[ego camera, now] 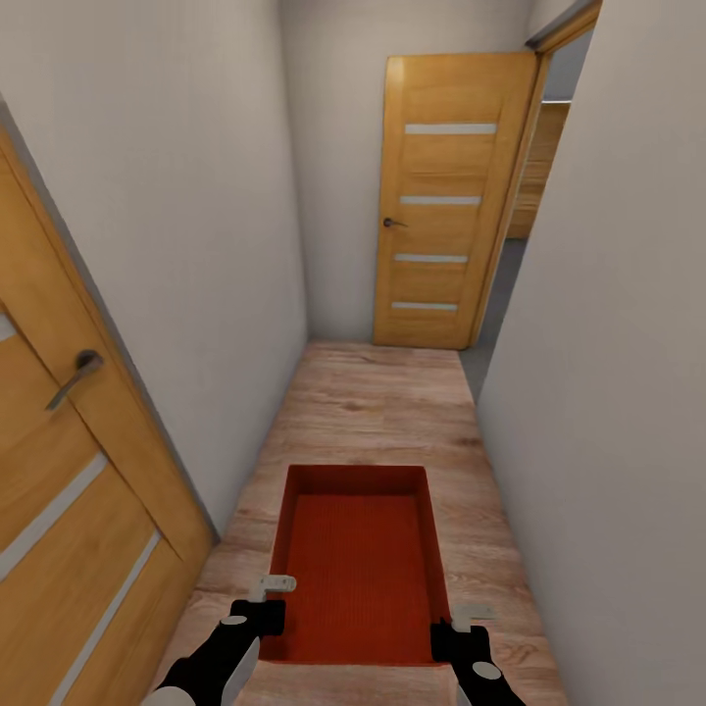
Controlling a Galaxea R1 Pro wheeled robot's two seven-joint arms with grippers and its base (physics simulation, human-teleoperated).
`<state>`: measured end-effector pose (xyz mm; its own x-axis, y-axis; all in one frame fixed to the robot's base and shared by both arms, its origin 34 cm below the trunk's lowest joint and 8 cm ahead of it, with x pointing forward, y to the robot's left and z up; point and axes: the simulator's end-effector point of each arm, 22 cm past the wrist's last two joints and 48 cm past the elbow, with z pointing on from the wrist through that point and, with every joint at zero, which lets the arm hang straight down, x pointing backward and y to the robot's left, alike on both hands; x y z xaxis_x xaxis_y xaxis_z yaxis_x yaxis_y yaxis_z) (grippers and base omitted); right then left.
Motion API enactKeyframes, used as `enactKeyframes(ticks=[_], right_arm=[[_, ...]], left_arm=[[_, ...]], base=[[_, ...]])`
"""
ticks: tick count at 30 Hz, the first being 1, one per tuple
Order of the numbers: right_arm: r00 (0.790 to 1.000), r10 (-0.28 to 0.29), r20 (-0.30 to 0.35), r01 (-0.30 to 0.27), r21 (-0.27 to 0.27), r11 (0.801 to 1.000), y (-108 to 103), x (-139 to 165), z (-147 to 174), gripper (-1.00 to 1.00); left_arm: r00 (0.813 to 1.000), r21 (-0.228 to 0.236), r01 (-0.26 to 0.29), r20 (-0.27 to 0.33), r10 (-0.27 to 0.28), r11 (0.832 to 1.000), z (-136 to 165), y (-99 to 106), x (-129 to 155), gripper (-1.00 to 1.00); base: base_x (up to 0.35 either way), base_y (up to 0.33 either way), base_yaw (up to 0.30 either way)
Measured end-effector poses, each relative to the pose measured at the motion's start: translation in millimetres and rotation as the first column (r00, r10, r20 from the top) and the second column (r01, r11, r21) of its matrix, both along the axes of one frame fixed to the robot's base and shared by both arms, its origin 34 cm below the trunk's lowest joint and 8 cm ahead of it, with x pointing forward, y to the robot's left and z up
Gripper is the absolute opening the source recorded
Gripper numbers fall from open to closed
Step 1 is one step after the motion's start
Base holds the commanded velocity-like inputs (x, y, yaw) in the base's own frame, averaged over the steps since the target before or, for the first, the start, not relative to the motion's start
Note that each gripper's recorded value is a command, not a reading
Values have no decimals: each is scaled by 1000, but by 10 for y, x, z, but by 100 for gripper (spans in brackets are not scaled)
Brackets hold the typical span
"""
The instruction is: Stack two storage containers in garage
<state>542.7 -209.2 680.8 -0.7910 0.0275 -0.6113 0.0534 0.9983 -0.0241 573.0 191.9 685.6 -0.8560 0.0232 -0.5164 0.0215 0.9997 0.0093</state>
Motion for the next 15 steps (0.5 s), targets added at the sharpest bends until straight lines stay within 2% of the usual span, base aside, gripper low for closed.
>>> enactKeyframes(ticks=[15], right_arm=[[1000, 0, 3, 0, 0, 1000, -1, 5, 4, -100]], left_arm=[[1000, 0, 0, 3, 0, 1000, 3, -1, 5, -100]], base=[[337, 0, 0]])
